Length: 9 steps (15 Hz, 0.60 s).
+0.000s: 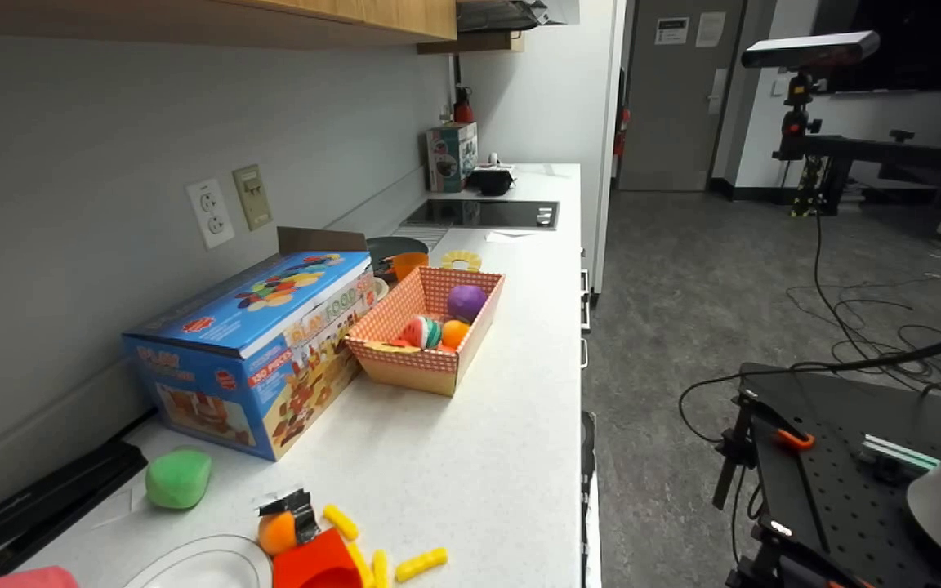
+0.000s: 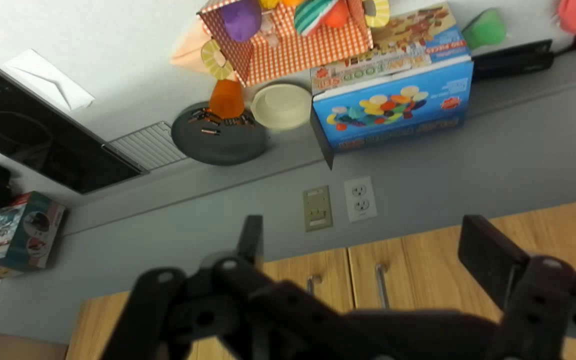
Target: Open the overhead cabinet door, pick up some plush toys from the basket and put them in the open cabinet, and then close the cabinet
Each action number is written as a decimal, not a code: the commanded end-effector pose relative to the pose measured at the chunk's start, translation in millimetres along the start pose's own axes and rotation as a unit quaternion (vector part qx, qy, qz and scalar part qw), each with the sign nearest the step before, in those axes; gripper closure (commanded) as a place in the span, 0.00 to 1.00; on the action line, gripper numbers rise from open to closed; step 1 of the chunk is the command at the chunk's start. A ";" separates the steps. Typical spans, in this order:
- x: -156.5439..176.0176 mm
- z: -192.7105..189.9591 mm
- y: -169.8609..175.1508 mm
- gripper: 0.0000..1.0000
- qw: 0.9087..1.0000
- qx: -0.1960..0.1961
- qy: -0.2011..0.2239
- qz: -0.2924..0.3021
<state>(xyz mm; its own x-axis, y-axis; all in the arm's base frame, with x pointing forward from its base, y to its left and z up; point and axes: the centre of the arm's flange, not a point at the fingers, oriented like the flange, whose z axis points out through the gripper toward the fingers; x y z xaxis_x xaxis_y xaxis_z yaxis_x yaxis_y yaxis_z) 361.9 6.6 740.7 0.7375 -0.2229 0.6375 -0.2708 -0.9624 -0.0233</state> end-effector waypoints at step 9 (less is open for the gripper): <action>68.9 65.0 -0.9 0.00 0.992 -0.071 0.044 0.091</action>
<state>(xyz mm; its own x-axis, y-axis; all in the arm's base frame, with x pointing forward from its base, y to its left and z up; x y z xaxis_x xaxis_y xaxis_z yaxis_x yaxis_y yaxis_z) 453.2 -18.0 734.7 0.6125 -0.3702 0.6984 -0.4828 -0.8748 -0.0403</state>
